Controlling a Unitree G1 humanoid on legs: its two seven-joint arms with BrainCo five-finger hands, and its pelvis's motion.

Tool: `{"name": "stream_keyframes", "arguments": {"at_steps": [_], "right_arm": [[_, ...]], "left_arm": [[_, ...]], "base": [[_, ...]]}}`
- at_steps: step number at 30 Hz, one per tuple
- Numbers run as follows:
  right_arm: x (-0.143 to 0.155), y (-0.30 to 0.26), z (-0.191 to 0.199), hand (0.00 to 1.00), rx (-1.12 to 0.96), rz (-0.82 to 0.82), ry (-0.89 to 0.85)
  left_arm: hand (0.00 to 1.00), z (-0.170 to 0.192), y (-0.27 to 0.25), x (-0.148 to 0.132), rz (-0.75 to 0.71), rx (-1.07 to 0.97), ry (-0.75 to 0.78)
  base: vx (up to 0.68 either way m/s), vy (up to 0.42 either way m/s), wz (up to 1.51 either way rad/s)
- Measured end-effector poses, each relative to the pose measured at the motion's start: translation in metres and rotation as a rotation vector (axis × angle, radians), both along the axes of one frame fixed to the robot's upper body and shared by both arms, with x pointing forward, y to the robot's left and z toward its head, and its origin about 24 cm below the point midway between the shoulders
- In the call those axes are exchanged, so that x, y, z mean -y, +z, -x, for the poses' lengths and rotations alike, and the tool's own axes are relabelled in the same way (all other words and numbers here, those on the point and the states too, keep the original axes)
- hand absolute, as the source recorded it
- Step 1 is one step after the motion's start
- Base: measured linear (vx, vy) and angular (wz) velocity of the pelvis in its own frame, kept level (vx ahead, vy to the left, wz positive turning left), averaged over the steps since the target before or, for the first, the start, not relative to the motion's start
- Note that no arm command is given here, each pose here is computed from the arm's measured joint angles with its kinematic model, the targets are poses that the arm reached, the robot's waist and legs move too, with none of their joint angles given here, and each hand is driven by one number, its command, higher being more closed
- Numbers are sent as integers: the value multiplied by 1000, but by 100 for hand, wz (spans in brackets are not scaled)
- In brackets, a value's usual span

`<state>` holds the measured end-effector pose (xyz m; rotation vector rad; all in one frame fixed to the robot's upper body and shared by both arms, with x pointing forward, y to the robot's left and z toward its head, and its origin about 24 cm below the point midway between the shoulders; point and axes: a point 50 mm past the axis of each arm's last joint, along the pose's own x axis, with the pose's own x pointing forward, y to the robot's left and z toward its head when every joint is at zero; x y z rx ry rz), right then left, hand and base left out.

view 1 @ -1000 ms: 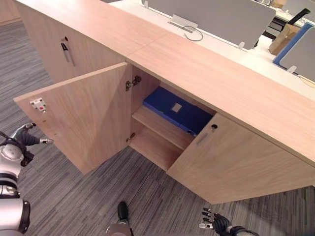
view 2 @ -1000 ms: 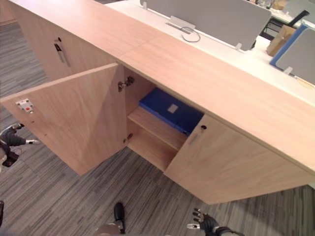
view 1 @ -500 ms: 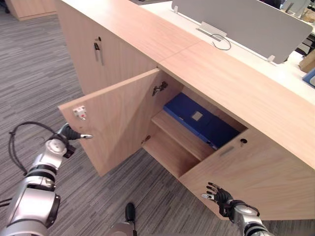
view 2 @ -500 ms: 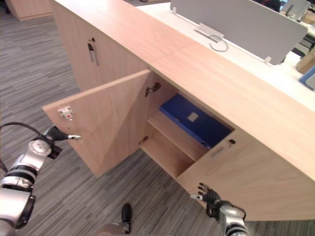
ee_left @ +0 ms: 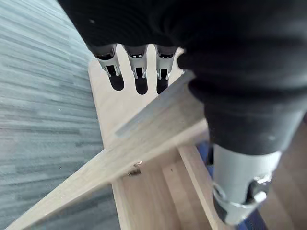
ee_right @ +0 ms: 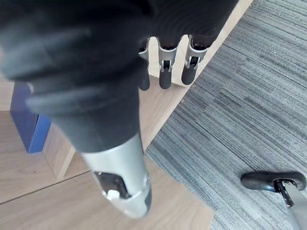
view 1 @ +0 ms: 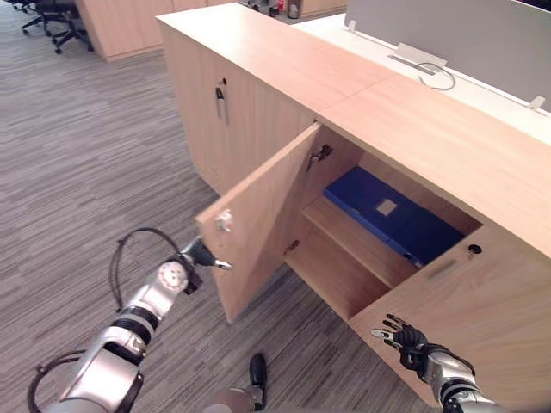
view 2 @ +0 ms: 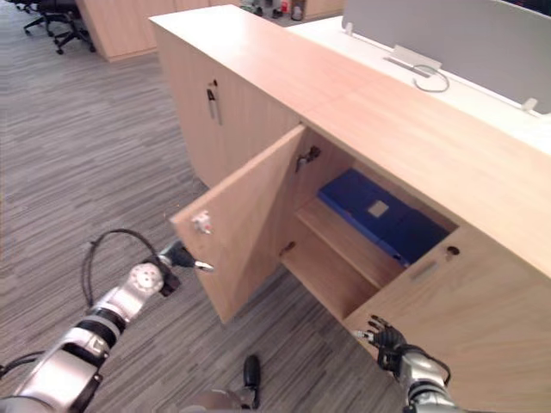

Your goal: Walk over to the cabinet, pick up the folder, carry it to the office cabinet, place the folder inside the office cabinet, then close the office cabinet door

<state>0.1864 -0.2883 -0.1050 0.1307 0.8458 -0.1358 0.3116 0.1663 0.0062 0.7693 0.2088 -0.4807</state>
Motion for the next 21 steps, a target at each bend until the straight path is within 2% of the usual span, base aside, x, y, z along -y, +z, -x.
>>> {"name": "stream_keyframes", "arguments": {"at_steps": [5, 6, 8, 9, 11, 13, 16, 21], "right_arm": [[16, -1, 16, 0, -40, 35, -29], [22, 0, 19, 0, -57, 51, -32], [22, 0, 18, 0, -54, 52, -33], [24, 3, 15, 0, -43, 57, -32], [29, 4, 18, 0, -39, 70, -37], [39, 6, 26, 0, -52, 88, -58], [54, 9, 40, 0, -78, 118, -69], [72, 14, 57, 0, -102, 146, -97]], "left_arm": [[0, 48, -21, 83, 156, -112, -332], [0, 60, -19, 114, 234, -134, -418], [0, 72, -16, 138, 289, -167, -536], [0, 90, -19, 154, 300, -218, -658], [0, 107, -20, 171, 310, -269, -773], [0, 114, -18, 181, 347, -296, -815], [0, 114, -17, 182, 344, -311, -844], [0, 121, -10, 182, 447, -335, -837]], "base": [[-99, 43, 3], [-76, 56, 5], [-33, 79, -24], [58, 73, -57], [69, 54, -42], [3, 66, -27], [-74, 4, -24], [-154, -61, -11]]}}
